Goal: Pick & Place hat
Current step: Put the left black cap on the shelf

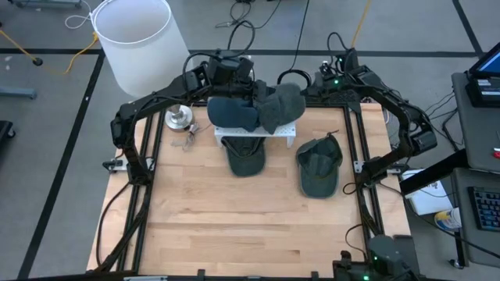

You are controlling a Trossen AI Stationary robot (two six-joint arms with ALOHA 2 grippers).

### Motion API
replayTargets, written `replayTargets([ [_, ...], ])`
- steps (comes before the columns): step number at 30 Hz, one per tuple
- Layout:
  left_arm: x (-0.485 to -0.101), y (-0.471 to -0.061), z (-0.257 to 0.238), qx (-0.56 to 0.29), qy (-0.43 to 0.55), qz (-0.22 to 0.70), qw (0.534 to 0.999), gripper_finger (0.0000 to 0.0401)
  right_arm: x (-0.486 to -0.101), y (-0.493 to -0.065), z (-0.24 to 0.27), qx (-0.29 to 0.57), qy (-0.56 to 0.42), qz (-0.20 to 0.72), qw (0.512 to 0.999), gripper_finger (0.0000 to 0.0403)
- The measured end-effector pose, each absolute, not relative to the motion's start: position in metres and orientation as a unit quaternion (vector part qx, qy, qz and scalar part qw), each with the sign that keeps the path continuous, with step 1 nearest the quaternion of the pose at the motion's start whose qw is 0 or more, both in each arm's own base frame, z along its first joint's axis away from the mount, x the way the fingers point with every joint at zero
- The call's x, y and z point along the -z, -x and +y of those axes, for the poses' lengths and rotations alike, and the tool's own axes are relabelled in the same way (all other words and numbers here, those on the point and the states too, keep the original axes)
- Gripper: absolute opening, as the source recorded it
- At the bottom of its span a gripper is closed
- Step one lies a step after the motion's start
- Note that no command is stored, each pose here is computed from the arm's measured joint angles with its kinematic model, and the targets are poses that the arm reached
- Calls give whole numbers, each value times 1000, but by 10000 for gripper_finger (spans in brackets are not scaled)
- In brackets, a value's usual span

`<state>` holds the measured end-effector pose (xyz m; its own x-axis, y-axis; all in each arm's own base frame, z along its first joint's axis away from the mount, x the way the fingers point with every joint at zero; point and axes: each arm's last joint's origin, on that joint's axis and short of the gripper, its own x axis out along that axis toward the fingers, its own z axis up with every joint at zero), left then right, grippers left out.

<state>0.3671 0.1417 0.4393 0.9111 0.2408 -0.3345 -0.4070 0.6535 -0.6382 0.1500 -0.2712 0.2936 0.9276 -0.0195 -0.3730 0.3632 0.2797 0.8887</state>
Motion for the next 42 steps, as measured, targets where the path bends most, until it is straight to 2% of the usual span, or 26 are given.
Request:
replayTargets([
  [6,-428,-365,136,-239,338,161,896,172,-292,-149,-272,148,-586,149,782,1],
  [14,-426,-364,134,-267,328,167,891,172,-288,-147,-273,192,-583,156,774,7],
  [21,-427,-364,134,-266,331,162,891,172,-255,-146,-266,191,-629,157,737,18],
  [26,-429,-365,134,-264,335,151,892,172,-237,-146,-262,148,-658,138,725,43],
  [33,-432,-367,135,-258,334,132,897,172,-237,-147,-262,110,-668,120,726,79],
  [42,-432,-367,134,-258,335,132,897,172,-237,-146,-263,107,-667,118,728,170],
])
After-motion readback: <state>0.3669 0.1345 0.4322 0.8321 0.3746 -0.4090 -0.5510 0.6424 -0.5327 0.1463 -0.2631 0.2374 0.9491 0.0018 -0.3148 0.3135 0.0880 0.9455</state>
